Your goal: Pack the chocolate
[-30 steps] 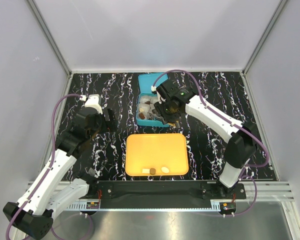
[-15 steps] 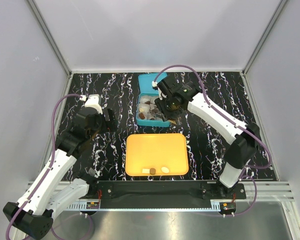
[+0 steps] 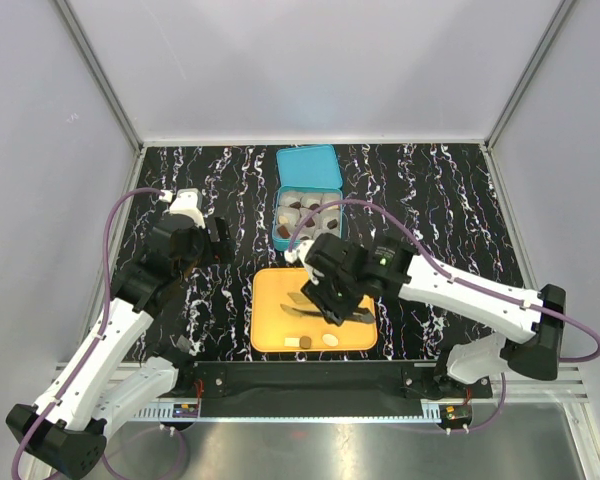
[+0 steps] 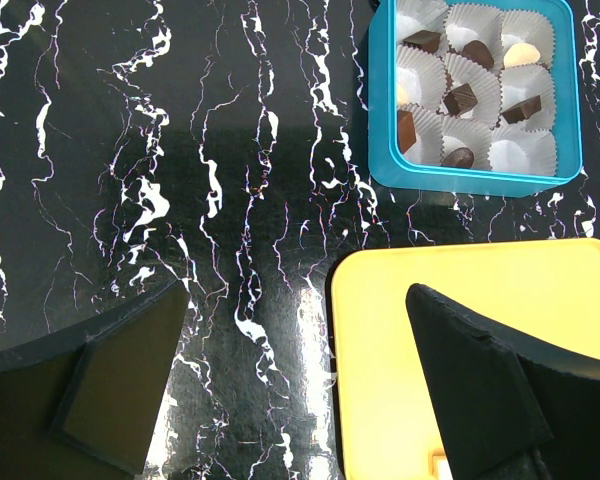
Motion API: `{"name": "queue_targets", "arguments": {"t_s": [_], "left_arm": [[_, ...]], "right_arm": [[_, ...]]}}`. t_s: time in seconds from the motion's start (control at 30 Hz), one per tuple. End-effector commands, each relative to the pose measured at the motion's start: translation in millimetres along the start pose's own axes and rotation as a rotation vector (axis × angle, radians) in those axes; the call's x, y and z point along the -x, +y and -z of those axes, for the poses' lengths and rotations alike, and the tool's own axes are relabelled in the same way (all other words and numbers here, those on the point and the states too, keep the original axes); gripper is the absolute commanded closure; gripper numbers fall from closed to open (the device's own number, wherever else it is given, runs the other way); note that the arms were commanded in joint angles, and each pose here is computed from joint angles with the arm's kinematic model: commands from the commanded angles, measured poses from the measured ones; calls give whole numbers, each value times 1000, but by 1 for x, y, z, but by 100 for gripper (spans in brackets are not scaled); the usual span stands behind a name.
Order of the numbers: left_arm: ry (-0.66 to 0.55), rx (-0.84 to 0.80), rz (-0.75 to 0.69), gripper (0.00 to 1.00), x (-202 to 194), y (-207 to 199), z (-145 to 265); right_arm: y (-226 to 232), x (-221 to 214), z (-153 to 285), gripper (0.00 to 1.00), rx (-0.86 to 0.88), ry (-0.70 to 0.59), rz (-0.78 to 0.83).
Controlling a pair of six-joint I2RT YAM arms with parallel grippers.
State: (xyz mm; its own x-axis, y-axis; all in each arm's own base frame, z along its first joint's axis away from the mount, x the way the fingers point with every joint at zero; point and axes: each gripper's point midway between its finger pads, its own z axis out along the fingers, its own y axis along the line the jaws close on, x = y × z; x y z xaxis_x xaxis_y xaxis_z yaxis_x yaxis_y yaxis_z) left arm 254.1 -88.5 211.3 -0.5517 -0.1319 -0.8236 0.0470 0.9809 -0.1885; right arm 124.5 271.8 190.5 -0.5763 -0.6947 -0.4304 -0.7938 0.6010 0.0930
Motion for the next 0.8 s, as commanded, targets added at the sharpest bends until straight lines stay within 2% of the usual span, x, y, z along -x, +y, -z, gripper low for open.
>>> {"name": "queue_targets", "arguments": {"t_s": [0.0, 0.3, 0.77], "left_arm": [[-97, -13, 24, 1, 29, -4, 7], [-95, -9, 24, 1, 28, -3, 7], [-95, -14, 24, 1, 29, -4, 7]], "right_arm": [[21, -9, 8, 53, 88, -34, 10], [46, -34, -5, 51, 157, 29, 78], [43, -43, -22, 52, 112, 91, 114]]}}
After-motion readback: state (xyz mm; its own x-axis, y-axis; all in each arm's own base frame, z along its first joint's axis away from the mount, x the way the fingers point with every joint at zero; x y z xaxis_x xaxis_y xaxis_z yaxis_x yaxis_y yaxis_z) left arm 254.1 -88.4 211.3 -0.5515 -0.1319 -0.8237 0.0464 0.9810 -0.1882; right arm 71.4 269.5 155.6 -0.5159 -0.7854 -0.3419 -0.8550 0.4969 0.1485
